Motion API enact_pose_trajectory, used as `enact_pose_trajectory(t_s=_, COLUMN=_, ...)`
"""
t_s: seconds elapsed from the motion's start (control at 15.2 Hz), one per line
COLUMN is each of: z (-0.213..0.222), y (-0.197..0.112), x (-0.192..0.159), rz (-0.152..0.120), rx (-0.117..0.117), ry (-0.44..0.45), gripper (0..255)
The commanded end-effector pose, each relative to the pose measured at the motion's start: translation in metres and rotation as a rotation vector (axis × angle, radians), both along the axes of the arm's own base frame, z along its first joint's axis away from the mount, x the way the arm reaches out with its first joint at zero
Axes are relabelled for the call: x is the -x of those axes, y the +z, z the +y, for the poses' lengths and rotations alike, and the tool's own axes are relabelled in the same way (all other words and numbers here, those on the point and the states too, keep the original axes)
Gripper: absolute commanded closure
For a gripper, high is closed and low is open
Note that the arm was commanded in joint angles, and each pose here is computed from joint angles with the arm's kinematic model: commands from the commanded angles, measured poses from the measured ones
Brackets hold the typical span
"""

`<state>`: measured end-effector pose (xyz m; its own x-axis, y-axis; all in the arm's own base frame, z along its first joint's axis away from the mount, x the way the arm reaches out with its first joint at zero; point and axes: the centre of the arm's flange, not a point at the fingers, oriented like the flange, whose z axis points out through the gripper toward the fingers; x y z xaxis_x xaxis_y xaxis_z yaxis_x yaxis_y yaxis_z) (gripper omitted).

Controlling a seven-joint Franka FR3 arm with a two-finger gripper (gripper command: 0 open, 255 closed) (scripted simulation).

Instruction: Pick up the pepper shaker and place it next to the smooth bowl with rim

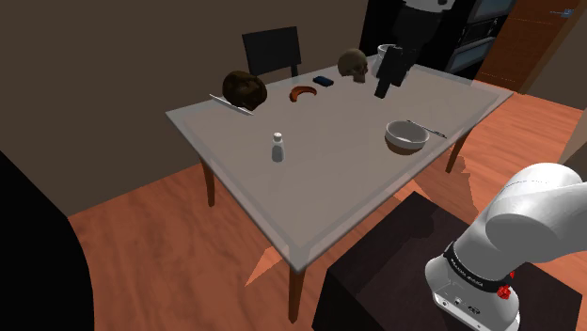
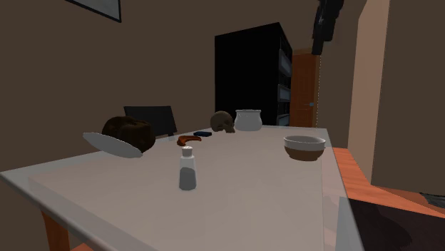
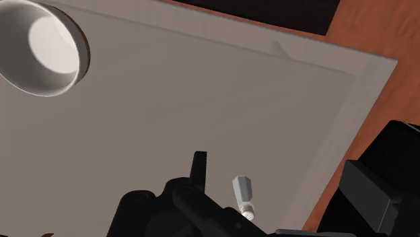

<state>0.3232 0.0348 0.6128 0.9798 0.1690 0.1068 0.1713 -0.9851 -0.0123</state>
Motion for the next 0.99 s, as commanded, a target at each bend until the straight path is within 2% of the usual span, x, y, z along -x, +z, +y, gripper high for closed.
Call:
enact_pose_trajectory(t_s=0.0, z=0.0, y=0.0, x=0.0, rz=0.0, rx=0.0, ry=0.0, gripper=0)
enact_pose_trajectory(t_s=0.92, z=0.072, y=-0.101, x=-0.145, rz=0.023, rx=0.065, ry=-0.062, gripper=0)
